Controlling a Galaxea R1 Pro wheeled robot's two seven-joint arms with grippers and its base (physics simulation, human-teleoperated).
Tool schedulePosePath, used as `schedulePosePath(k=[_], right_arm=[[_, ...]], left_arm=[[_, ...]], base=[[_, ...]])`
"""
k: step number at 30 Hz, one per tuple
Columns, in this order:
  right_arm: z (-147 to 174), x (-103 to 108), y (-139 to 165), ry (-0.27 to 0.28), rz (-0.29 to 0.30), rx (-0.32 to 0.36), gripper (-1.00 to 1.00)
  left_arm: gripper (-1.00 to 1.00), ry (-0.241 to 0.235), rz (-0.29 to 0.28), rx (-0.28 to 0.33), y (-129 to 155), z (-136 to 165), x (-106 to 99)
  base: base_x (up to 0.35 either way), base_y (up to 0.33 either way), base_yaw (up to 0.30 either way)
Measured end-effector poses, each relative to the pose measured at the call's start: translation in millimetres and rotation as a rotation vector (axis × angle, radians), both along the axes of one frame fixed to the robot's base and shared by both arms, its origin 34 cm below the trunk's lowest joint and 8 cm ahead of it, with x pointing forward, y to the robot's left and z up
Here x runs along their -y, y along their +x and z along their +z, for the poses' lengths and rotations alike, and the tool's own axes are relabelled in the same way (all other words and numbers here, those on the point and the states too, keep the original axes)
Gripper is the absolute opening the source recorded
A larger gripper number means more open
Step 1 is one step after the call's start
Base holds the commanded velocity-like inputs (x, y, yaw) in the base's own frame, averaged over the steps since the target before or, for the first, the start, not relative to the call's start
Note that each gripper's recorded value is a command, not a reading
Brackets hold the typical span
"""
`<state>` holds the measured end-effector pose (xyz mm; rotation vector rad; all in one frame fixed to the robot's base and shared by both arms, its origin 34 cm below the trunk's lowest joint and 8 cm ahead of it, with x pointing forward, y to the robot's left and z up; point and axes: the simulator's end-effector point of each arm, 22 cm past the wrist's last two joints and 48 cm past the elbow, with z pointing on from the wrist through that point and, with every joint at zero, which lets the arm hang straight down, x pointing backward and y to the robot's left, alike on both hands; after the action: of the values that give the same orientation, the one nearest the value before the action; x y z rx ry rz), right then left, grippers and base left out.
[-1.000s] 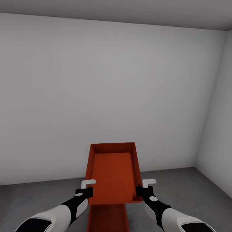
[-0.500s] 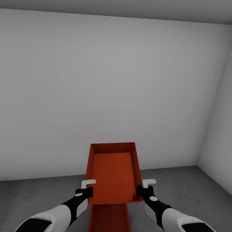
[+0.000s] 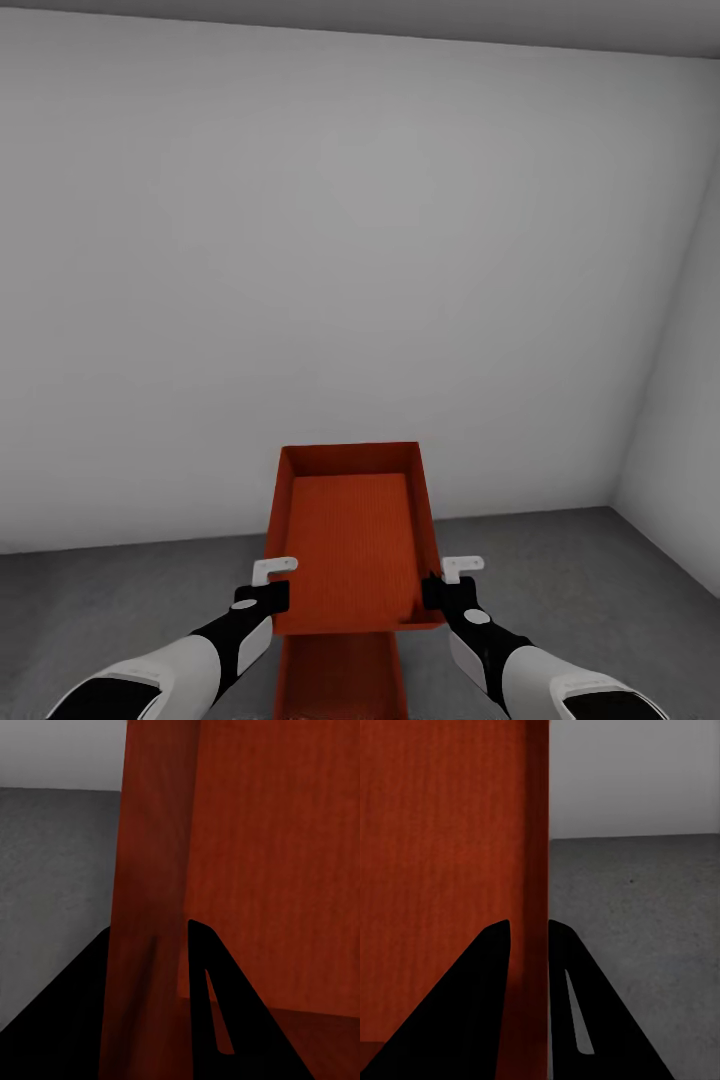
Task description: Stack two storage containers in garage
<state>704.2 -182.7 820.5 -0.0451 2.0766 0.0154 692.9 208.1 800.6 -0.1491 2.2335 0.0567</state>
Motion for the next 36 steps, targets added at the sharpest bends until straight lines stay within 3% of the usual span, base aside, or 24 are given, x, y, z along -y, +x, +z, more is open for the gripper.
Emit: schedulePosePath(k=[36], right_arm=[[-32.6, 0.0, -7.2, 0.001, 0.0, -0.058, -1.0]], left_arm=[[-1.0, 0.0, 0.0, -0.058, -8.3, -31.9, 0.0]], base=[[0.0, 0.0, 0.0]])
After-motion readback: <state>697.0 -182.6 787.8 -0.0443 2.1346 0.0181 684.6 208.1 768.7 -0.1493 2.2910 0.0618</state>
